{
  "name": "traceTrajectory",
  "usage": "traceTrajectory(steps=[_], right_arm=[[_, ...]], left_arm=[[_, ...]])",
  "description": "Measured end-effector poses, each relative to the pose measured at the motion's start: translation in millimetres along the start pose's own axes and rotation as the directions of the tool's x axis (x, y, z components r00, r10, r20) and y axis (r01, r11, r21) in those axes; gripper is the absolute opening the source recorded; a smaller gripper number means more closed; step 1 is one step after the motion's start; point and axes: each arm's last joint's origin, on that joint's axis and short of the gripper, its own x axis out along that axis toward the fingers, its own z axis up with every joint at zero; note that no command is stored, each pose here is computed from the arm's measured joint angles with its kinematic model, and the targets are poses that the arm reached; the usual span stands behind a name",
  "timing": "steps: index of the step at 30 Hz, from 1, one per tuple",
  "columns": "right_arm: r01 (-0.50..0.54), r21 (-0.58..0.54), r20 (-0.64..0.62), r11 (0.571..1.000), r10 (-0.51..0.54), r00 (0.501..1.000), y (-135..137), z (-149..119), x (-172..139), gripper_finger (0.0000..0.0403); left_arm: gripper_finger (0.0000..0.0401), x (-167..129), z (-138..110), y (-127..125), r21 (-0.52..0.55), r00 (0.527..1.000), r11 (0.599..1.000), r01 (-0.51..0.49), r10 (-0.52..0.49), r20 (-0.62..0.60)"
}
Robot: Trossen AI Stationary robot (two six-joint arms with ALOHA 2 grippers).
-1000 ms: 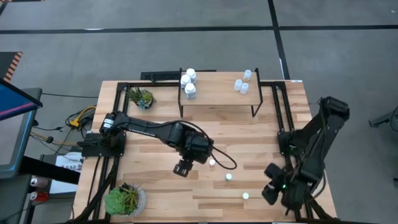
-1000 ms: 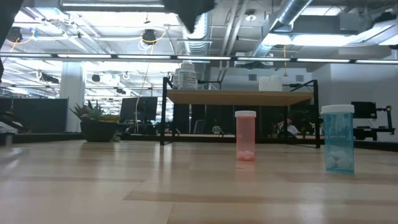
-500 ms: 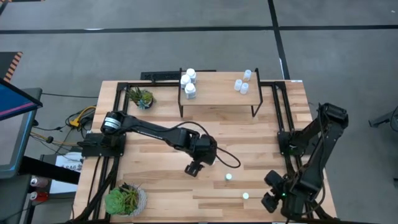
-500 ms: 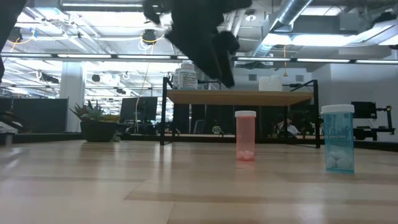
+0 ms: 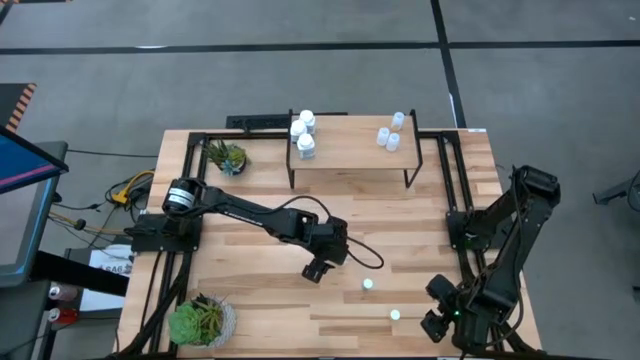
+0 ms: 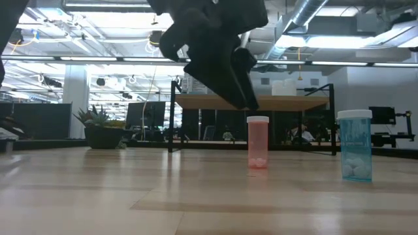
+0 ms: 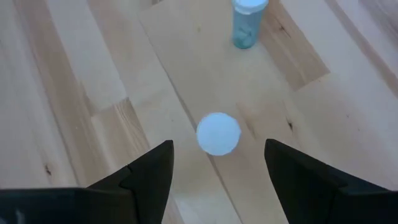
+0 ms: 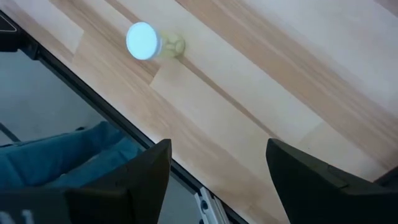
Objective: Pick and place medicine bottles onto shelf by color
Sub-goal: Put the pink pill bottle on the shelf
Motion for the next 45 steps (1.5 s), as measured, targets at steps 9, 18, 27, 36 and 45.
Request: traceTrajectory(steps=[9,18,27,36,45], right_arm=[[0.003,-0.001,0.001,1.000,-0.003,1.000,0,0,0,0.0285],[-0.003,-0.001,-0.001,1.000,0.003,1.000,0,0,0,0.0285],[-0.001,-0.001,-0.001,1.000,0.001,1.000,0,0,0,0.0285],[0.000,-0.001,-0.001,1.000,0.000,1.000,0,0,0,0.0285],[0.003,-0.002,0.000,1.000,-0.003,1.000,0,0,0,0.0285]], left_arm=[[0.0238,5,-4,-2,-0.011,1.000,1.000,0.001,-0.001,0.012],[0.0238,28,-10,1,-0.036,1.000,0.999,0.014,-0.014,-0.001],[0.0238,30,-7,2,-0.046,1.000,0.999,-0.005,0.006,0.024],[0.0194,30,-6,3,-0.049,0.999,0.999,-0.005,0.008,0.046],[0.0081,29,-6,4,-0.081,0.999,0.997,-0.006,0.010,0.046]])
